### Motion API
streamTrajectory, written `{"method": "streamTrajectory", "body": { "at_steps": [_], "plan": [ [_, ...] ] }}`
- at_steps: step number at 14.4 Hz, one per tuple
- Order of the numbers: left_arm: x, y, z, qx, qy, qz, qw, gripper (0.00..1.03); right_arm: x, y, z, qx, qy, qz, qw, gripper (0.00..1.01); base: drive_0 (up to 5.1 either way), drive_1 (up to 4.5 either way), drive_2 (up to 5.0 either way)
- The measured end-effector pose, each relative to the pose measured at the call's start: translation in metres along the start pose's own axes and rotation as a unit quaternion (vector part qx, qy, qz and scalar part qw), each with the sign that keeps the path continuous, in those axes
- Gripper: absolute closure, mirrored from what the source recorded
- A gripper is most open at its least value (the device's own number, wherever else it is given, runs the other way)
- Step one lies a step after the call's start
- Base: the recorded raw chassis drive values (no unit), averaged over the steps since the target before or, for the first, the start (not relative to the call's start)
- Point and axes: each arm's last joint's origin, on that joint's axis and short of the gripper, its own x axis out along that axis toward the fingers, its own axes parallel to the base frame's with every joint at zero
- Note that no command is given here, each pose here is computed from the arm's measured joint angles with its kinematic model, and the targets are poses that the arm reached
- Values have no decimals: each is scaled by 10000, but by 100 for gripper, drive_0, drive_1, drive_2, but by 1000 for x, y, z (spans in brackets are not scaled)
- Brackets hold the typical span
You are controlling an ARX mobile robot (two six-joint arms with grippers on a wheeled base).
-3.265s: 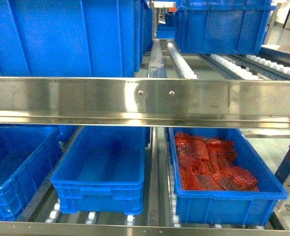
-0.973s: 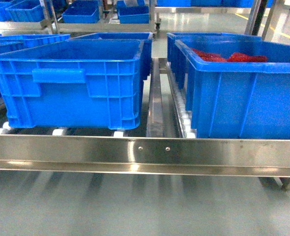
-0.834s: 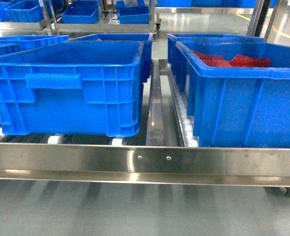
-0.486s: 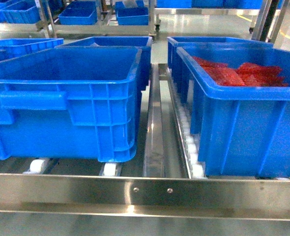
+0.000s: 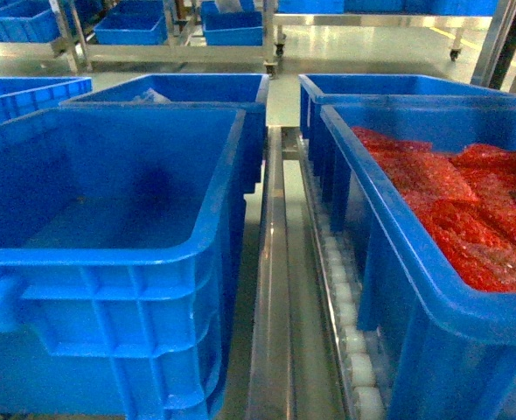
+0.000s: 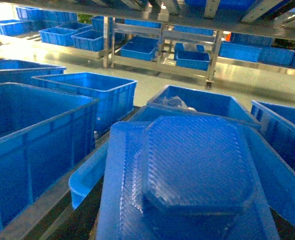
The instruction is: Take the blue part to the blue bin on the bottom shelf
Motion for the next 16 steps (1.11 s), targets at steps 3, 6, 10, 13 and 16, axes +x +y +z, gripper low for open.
{"method": "streamTrajectory", "body": {
  "at_steps": [3, 6, 10, 13, 16],
  "plan": [
    [0, 0, -1, 17, 24, -20, 10000, 60, 0, 0, 0, 0, 4, 0, 10000, 3, 0, 0, 0],
    [0, 0, 0, 13, 20, -18, 10000, 60, 0, 0, 0, 0, 6, 0, 10000, 3, 0, 0, 0],
    [0, 0, 0, 13, 20, -18, 10000, 60, 0, 0, 0, 0, 4, 0, 10000, 3, 0, 0, 0],
    [0, 0, 0, 13, 20, -20, 10000, 60, 0, 0, 0, 0, 6, 0, 10000, 3, 0, 0, 0],
    [0, 0, 0, 13, 20, -20, 10000, 60, 0, 0, 0, 0, 6, 0, 10000, 3, 0, 0, 0]
  ]
}}
